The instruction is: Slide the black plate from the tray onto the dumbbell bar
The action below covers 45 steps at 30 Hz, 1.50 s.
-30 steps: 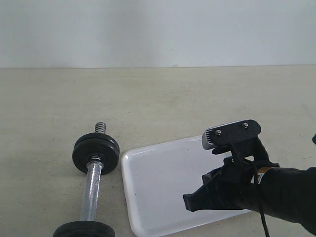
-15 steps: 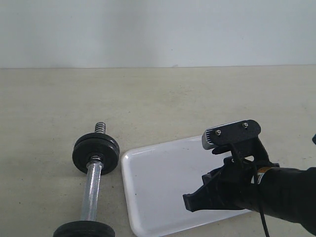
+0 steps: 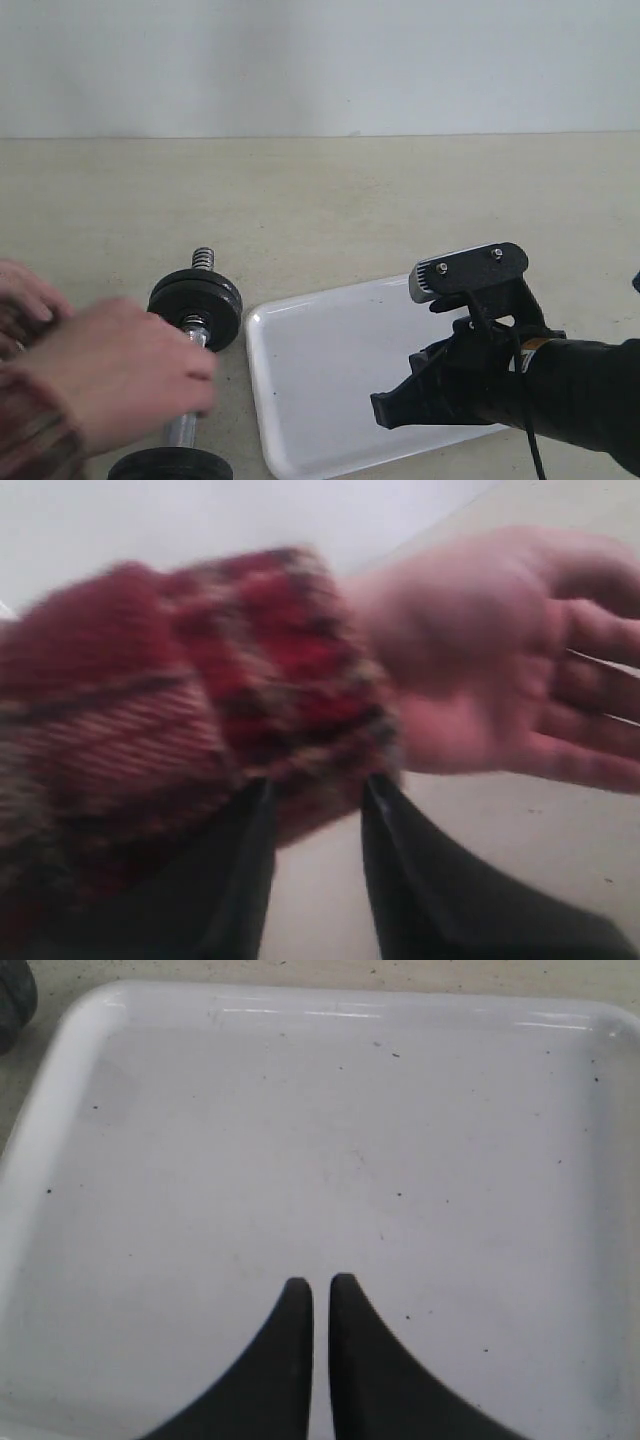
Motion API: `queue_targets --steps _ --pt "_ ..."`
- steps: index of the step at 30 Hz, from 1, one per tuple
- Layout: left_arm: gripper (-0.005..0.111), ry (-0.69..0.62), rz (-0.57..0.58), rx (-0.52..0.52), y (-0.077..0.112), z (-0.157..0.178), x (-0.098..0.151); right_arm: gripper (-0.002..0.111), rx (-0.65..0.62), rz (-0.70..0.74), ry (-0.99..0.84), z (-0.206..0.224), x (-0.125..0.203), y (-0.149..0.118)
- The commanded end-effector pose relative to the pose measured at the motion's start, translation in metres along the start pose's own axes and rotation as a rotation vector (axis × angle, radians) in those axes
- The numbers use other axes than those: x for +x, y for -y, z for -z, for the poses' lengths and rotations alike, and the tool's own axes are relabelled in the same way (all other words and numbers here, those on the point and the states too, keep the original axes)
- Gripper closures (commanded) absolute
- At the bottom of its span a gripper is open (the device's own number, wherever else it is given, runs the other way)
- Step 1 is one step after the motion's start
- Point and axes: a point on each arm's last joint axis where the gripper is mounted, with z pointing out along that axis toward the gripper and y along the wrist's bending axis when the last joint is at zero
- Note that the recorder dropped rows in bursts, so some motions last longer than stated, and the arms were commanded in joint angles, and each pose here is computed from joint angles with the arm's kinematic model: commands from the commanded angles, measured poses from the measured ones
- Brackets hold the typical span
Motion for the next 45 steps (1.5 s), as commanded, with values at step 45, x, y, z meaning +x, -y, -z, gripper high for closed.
queue_targets --steps 45 --pt "0.079 0.01 -0.017 -0.032 -0.002 0.0 0.0 0.107 -0.16 -0.003 0.678 0.151 -0.057 0.008"
